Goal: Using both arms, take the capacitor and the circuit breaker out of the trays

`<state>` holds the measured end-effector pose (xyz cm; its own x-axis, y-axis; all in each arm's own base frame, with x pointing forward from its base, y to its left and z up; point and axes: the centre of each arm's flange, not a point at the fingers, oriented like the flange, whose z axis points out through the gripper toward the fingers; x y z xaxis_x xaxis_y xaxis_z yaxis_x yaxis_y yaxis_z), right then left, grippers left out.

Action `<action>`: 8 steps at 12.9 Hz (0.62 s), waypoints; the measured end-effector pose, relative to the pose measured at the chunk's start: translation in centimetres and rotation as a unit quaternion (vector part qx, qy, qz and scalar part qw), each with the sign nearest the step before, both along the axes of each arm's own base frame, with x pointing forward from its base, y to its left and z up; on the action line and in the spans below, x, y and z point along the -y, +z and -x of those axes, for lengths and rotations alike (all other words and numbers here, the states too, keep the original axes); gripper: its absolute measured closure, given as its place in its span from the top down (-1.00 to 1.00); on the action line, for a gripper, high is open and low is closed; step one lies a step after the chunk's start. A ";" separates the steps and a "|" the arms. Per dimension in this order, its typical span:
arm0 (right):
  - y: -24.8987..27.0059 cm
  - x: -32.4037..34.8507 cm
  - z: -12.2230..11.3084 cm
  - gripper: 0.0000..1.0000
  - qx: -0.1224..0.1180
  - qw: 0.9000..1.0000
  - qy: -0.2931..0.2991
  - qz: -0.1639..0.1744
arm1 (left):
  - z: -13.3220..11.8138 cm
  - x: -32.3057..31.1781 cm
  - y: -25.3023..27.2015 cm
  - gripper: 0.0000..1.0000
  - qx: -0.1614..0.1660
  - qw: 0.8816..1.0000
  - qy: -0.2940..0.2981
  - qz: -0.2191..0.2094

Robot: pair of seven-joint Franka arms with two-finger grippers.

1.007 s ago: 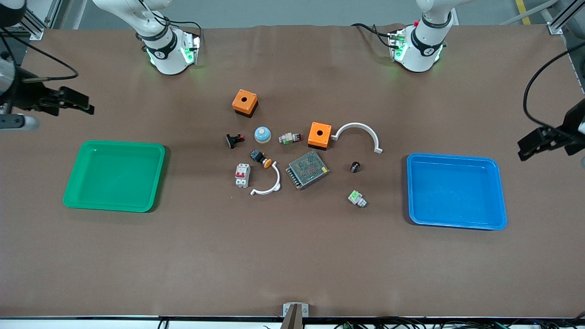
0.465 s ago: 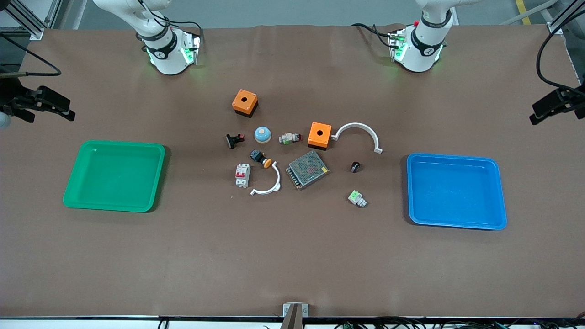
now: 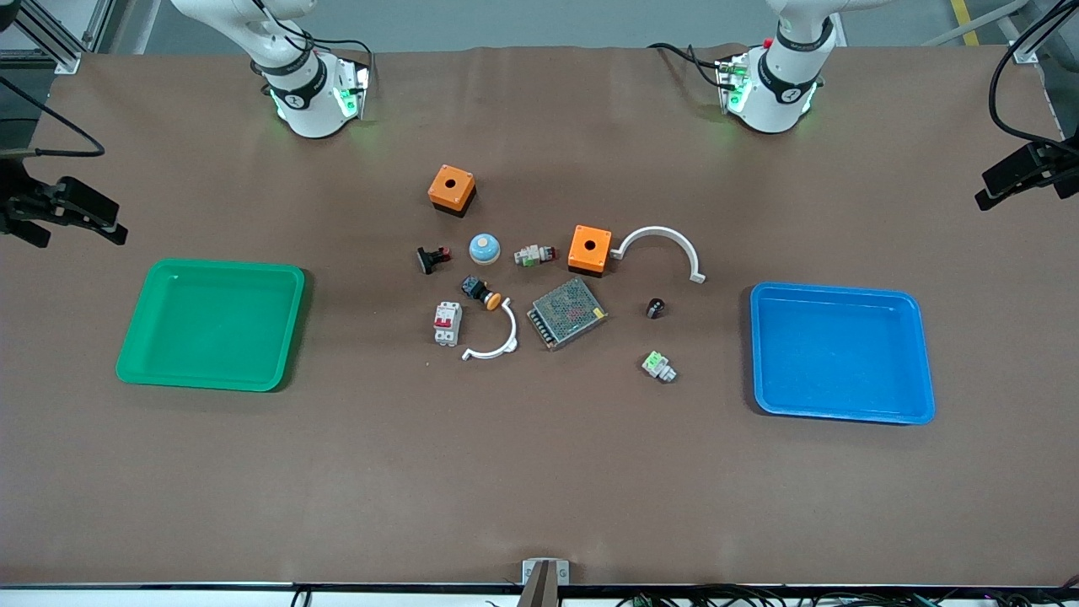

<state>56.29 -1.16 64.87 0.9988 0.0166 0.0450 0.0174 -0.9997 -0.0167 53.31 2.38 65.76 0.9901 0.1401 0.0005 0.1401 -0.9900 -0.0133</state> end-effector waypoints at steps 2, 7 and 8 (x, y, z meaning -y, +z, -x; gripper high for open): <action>0.3 0.0 0.0 1.00 0.003 1.000 0.000 0.000 | 0.4 -0.1 0.2 1.00 0.002 1.000 0.002 0.003; 2.2 0.1 0.1 1.00 0.021 1.000 -0.001 0.001 | 1.8 2.3 -0.4 1.00 -0.008 1.000 -0.014 0.003; 2.3 0.1 0.1 1.00 0.023 1.000 -0.001 0.001 | 1.9 3.3 -0.5 1.00 -0.008 1.000 -0.021 0.002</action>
